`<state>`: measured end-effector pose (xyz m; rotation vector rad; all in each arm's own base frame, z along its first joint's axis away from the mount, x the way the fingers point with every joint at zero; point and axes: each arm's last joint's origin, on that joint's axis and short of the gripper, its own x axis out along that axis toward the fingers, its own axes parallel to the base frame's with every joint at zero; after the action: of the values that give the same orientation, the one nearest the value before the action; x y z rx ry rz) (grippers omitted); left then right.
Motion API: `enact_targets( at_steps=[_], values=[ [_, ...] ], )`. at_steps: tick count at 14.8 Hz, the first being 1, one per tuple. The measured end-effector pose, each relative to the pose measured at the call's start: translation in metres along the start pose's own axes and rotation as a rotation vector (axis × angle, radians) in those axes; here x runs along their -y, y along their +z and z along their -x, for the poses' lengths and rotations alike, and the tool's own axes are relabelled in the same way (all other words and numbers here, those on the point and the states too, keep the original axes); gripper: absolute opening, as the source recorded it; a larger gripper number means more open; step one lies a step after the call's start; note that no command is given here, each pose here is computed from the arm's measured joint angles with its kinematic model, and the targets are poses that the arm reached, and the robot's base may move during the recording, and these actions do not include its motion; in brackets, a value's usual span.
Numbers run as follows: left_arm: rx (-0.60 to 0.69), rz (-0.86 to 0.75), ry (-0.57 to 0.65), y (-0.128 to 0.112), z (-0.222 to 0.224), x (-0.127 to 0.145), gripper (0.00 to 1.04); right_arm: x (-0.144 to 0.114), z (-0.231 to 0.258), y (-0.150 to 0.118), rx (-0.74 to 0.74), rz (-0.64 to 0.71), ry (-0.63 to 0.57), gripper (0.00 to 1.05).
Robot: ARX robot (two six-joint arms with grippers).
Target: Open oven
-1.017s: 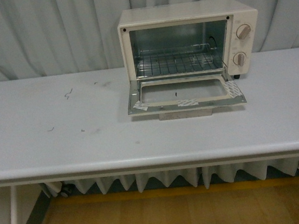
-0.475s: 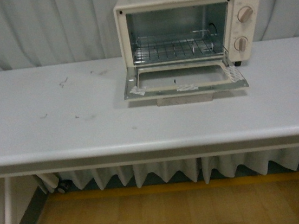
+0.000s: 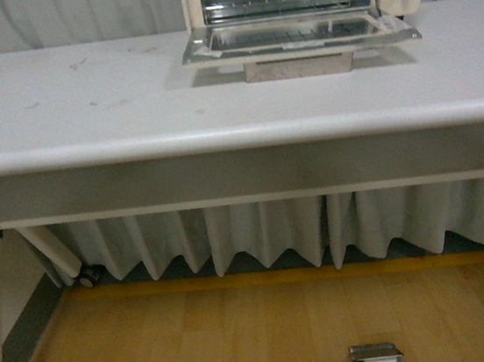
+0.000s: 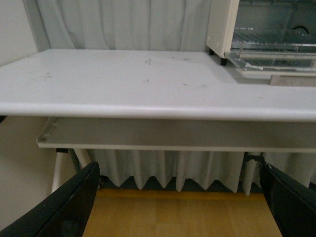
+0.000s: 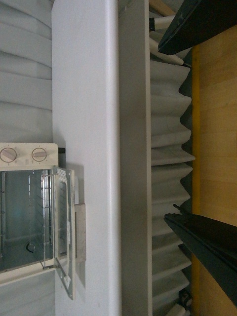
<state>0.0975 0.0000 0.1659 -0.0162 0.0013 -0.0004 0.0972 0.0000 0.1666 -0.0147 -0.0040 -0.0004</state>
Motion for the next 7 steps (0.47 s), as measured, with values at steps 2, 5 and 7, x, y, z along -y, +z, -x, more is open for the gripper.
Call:
enact_targets(
  at_steps=[2, 5, 7],
  values=[
    [0.001, 0.000, 0.001, 0.0001, 0.0000, 0.0000, 0.98, 0.0000, 0.0000, 0.0001, 0.001, 0.000, 0.001, 0.98],
    [0.001, 0.000, 0.001, 0.0001, 0.0000, 0.0000, 0.98, 0.0000, 0.0000, 0.0000, 0.000, 0.000, 0.000, 0.98],
    [0.001, -0.001, 0.000, 0.0001, 0.0000, 0.0000, 0.98, 0.0000, 0.0000, 0.0001, 0.001, 0.000, 0.000, 0.98]
  ],
)
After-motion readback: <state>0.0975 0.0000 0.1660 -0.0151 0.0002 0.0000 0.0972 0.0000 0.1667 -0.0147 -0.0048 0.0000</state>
